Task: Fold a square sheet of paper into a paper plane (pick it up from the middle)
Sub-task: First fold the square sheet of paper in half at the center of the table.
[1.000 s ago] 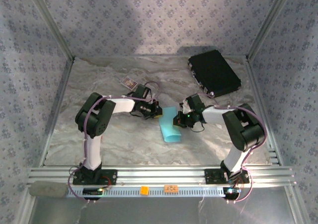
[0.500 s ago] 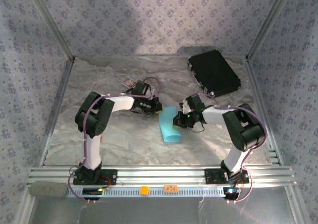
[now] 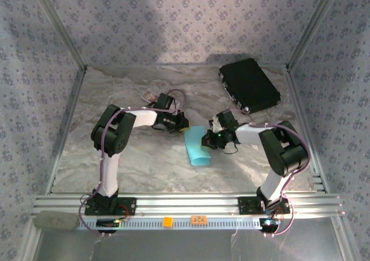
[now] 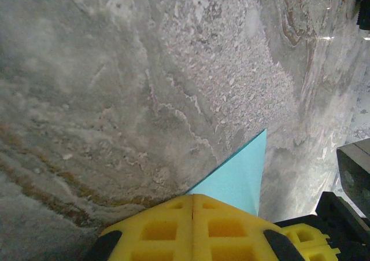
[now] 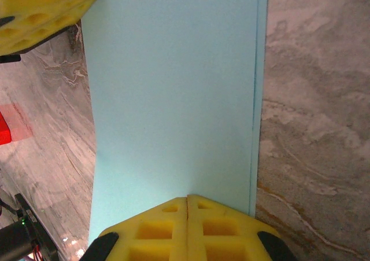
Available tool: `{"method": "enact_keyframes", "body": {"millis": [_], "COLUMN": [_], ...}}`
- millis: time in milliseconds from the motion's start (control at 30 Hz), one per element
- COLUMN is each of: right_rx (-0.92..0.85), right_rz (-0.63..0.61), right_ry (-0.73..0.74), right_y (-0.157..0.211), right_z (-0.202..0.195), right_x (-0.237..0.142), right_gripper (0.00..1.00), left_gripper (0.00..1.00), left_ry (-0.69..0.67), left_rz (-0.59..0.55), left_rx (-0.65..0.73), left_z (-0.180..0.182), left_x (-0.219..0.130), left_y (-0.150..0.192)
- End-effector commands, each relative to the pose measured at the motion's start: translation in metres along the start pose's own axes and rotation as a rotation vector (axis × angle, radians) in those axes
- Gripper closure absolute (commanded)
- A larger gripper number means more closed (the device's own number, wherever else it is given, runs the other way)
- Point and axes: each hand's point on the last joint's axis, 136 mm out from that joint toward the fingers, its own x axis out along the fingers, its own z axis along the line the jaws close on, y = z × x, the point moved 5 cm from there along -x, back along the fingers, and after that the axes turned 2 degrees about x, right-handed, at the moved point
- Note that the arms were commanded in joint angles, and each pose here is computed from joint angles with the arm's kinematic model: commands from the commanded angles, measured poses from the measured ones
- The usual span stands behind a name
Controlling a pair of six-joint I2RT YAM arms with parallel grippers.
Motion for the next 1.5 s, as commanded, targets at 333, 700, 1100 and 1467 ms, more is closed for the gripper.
{"method": "enact_keyframes", "body": {"millis": [333, 700, 1100, 1467], "right_rx": [0.123, 0.131, 0.138, 0.138], "right_rz": [0.084, 0.055, 0.045, 0.045], "right_ry": [0.239, 0.209, 0.221, 0.226], "right_y": [0.033, 0.030, 0.031, 0.032], "right_z": [-0.054, -0.046, -0.047, -0.049], "right_x": [0.006, 0.008, 0.006, 0.005], "right_gripper": [1.00, 1.00, 1.00, 1.00], "left_gripper": [0.97, 0.96, 0.96, 0.96], "left_ry": [-0.124, -0.064, 0.071, 0.052], "left_rz": [-0.104, -0.189, 0.041, 0.121], "left_rx": [0.020, 0.073, 0.060, -0.006], "left_z": [0.012, -0.039, -0.058, -0.028], "left_x": [-0.008, -0.057, -0.025, 0.000], "left_y": [-0.031, -0.020, 0.071, 0.104]}}
